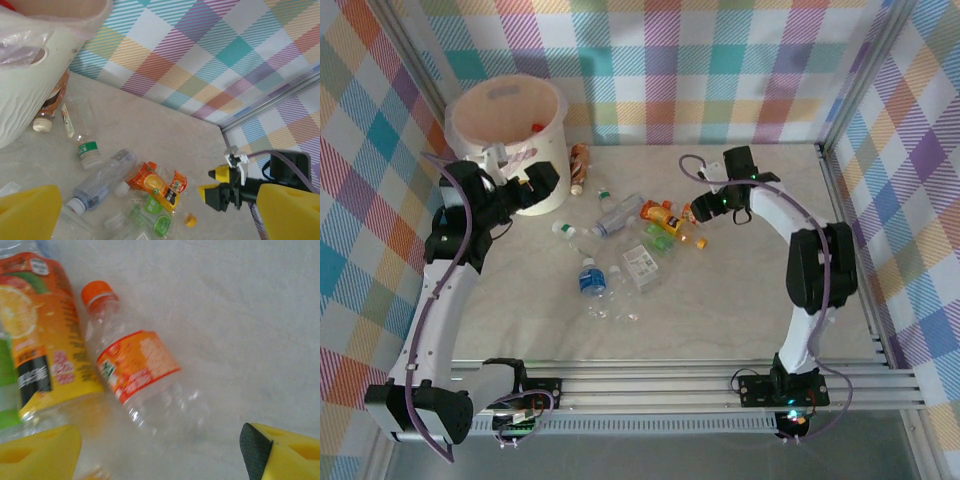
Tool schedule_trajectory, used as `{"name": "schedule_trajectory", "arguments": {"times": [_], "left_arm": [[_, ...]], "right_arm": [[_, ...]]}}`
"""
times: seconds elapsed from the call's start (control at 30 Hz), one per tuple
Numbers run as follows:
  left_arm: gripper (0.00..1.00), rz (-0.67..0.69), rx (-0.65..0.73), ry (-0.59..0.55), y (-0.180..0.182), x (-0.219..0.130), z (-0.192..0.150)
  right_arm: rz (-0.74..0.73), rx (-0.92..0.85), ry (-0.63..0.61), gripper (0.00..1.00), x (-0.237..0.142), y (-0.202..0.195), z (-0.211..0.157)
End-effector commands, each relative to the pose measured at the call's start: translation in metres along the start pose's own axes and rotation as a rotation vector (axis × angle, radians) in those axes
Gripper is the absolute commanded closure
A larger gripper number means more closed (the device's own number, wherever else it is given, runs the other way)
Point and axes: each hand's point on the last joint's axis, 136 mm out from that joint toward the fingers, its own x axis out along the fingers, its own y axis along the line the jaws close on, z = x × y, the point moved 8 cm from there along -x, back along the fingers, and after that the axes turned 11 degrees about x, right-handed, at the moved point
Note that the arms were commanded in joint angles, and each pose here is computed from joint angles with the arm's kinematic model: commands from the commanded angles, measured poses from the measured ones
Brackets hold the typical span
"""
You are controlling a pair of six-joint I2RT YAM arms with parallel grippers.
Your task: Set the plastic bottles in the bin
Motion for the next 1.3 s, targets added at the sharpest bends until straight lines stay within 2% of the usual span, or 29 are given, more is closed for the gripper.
{"name": "schedule_trajectory", "arguments": {"times": [0.0,0.37,0.5,0.63,1.07,1.27], "left_arm": [[0.0,-0.007,0.0,0.008,-0.002,-0.001,-0.005],[0.0,0.015,0.013,0.039,0.0,-0.006,-0.012],[0.0,0.024,0.016,0.048,0.001,-0.006,-0.014],[0.0,0.026,0.011,0.048,0.001,-0.006,-0.014],[0.0,0.023,0.0,0.062,0.003,-0.004,-0.018],[0.0,0.012,-0.014,0.067,0.003,-0.003,-0.021]], "right_arm": [[0.066,-0.105,0.113,0.18,0.011,-0.001,-0.002],[0.187,-0.254,0.293,0.19,0.049,-0.002,-0.012],[0.161,-0.282,0.324,0.19,0.064,-0.006,-0.015],[0.147,-0.292,0.349,0.24,0.074,-0.01,-0.019],[0.107,-0.284,0.262,0.45,0.058,-0.008,-0.01],[0.043,-0.203,0.158,0.54,0.041,-0.009,0.001]]}}
